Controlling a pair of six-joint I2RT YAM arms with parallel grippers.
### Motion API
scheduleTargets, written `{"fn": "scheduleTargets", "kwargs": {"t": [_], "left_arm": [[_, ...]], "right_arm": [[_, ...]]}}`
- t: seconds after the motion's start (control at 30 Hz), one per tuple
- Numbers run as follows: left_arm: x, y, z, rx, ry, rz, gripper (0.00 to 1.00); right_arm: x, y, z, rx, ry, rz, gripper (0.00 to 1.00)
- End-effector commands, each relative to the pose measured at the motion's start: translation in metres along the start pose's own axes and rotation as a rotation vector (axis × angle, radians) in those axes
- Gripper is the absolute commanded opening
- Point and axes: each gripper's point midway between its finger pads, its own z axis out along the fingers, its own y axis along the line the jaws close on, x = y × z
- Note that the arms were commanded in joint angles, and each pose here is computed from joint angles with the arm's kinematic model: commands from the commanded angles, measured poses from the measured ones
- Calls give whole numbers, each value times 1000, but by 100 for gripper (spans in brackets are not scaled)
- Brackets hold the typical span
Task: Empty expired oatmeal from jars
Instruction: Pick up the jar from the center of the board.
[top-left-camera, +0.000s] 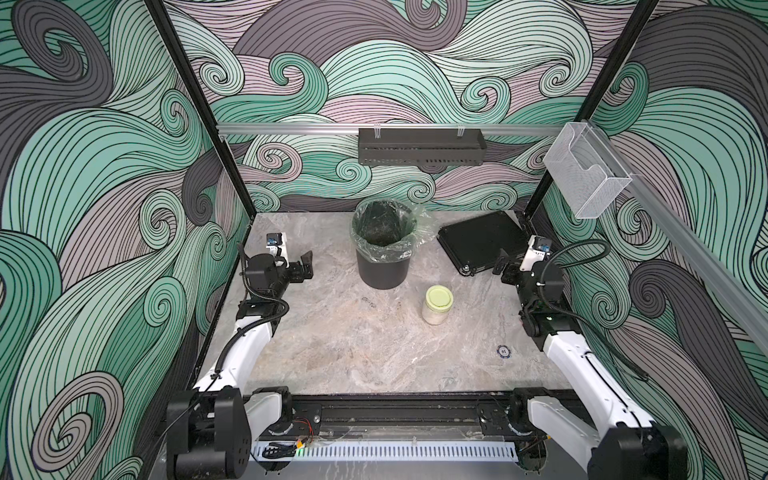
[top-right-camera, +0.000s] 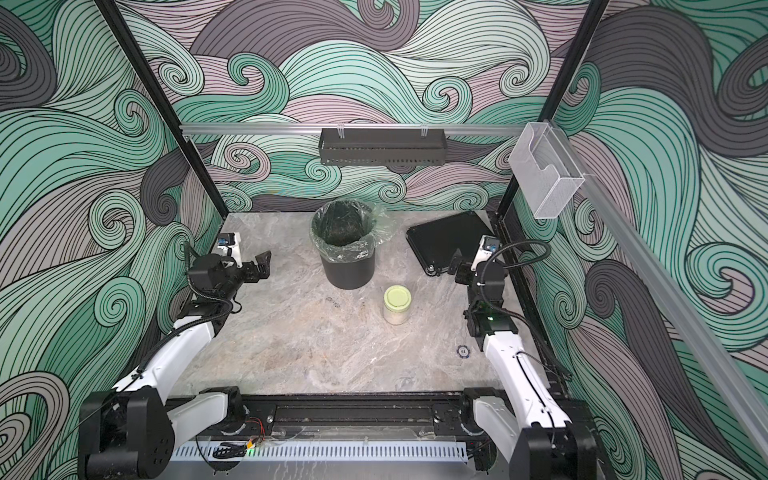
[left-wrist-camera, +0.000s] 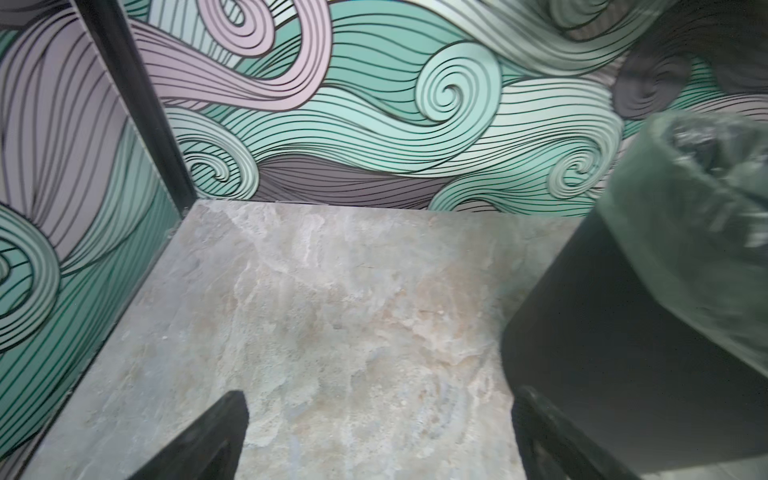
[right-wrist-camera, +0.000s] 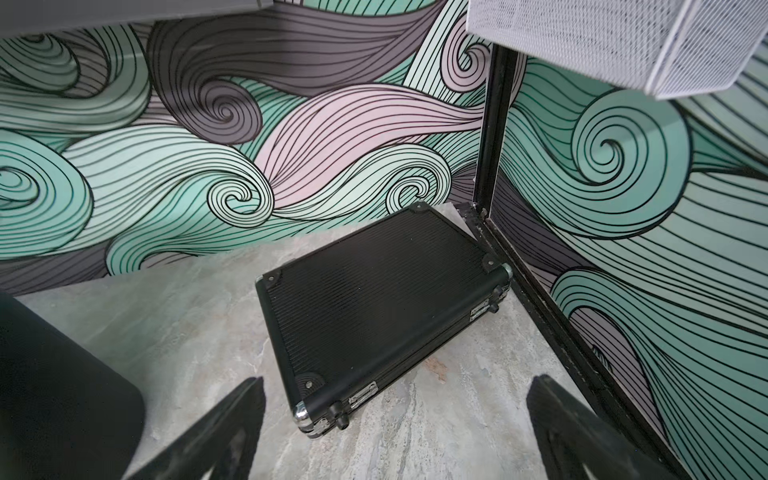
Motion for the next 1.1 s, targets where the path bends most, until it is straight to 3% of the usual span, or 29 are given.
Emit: {"fn": "scheduleTargets", "kwargs": {"t": [0.0,0.17,0.33,0.6,0.83,1.07], "left_arm": [[0,-43,-16,178,19,-35,99],[-2,-87,-43,338,-2,20,99],[12,-117,-66,458,7,72,98],[39,-154,-88,602,16,116,96],[64,-194,-100,746,63,225,95],[83,-217,-94,789,90,287,95]], "right_arm": [[41,-7,-27,28,255,-1,99],[53,19,-56,-105,434,29,99],[75,56,-80,-243,565,-59,99],[93,96,-113,-417,627,-131,99],[115,135,-133,-563,709,-235,99],[133,151,-122,-543,770,-271,99]]}}
